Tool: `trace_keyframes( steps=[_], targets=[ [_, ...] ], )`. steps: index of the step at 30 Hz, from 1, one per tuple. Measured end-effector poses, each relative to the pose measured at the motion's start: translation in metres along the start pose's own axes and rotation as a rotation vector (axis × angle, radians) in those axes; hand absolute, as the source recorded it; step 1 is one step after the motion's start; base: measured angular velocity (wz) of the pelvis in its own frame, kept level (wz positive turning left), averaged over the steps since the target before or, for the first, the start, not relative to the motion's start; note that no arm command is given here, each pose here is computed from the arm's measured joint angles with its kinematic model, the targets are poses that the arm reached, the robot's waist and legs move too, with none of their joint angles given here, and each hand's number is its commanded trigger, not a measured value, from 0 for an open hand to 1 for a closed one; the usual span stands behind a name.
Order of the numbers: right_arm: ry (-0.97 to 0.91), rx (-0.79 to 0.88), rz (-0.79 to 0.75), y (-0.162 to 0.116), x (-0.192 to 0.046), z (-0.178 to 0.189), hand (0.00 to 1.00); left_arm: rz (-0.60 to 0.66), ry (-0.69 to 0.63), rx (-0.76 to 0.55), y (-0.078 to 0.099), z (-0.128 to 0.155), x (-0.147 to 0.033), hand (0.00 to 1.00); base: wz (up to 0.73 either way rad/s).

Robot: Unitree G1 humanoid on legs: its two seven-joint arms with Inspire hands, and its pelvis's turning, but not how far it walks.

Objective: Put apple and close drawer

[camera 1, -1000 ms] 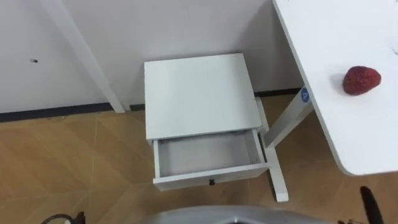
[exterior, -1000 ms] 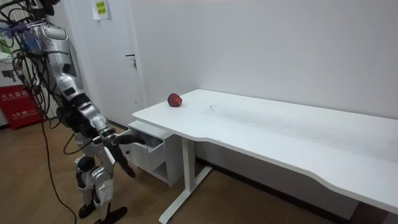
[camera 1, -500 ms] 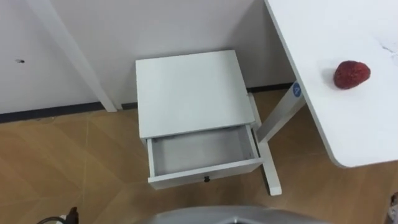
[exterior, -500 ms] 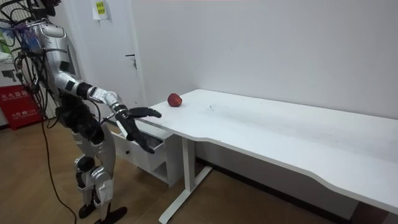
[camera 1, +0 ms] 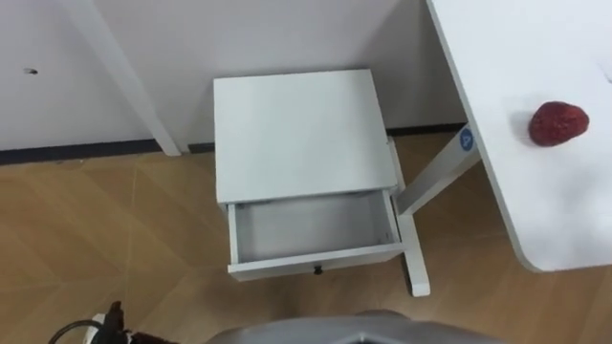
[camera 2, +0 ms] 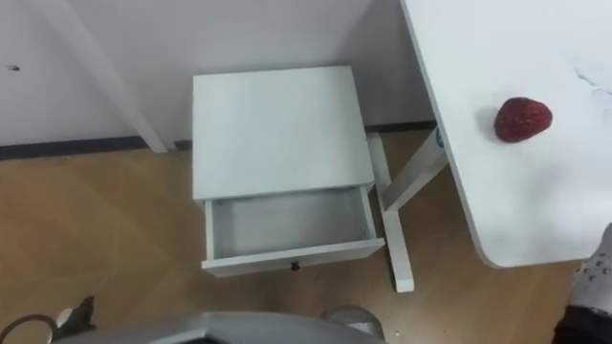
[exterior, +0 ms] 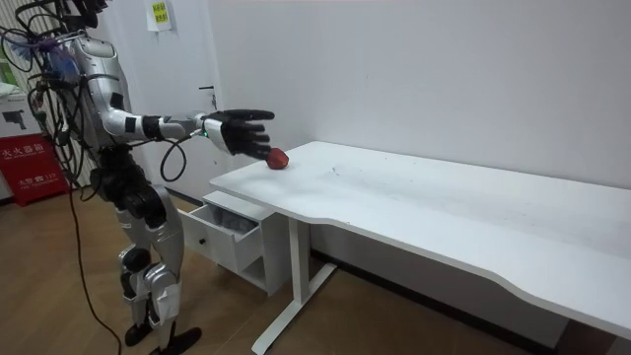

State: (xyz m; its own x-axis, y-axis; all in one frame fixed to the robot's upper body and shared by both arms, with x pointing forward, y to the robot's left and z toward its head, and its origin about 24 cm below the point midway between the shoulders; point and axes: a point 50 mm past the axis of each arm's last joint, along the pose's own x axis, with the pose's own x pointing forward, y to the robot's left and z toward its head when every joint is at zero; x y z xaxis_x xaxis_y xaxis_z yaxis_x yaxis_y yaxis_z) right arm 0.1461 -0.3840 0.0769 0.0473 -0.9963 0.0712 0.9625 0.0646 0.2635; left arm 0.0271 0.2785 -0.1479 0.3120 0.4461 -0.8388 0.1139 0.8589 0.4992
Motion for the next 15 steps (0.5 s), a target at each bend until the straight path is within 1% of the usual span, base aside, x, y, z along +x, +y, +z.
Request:
trace_keyframes(
  steps=[3, 4, 6, 9, 15],
  targets=[
    [-0.075, -0.071, 0.136, 0.018, -0.007, 0.003, 0.0, -0.026, 0.001, 0.022, -0.002, -0.002, -0.001, 0.0, -0.03],
    [-0.084, -0.087, 0.163, 0.021, -0.008, 0.002, 0.0, -0.028, -0.001, 0.028, -0.003, -0.002, -0.001, 0.0, -0.04],
    [-0.095, -0.162, 0.271, 0.029, -0.016, -0.005, 0.0, -0.036, -0.01, 0.049, -0.003, 0.0, -0.001, 0.0, 0.02],
    [-0.073, -0.228, 0.385, 0.036, -0.024, -0.013, 0.0, -0.041, -0.007, 0.057, -0.004, -0.001, -0.001, 0.0, 0.04],
    [-0.015, -0.281, 0.529, 0.042, -0.031, -0.025, 0.0, -0.037, -0.004, 0.077, -0.001, -0.002, 0.0, 0.0, 0.06]
  ],
)
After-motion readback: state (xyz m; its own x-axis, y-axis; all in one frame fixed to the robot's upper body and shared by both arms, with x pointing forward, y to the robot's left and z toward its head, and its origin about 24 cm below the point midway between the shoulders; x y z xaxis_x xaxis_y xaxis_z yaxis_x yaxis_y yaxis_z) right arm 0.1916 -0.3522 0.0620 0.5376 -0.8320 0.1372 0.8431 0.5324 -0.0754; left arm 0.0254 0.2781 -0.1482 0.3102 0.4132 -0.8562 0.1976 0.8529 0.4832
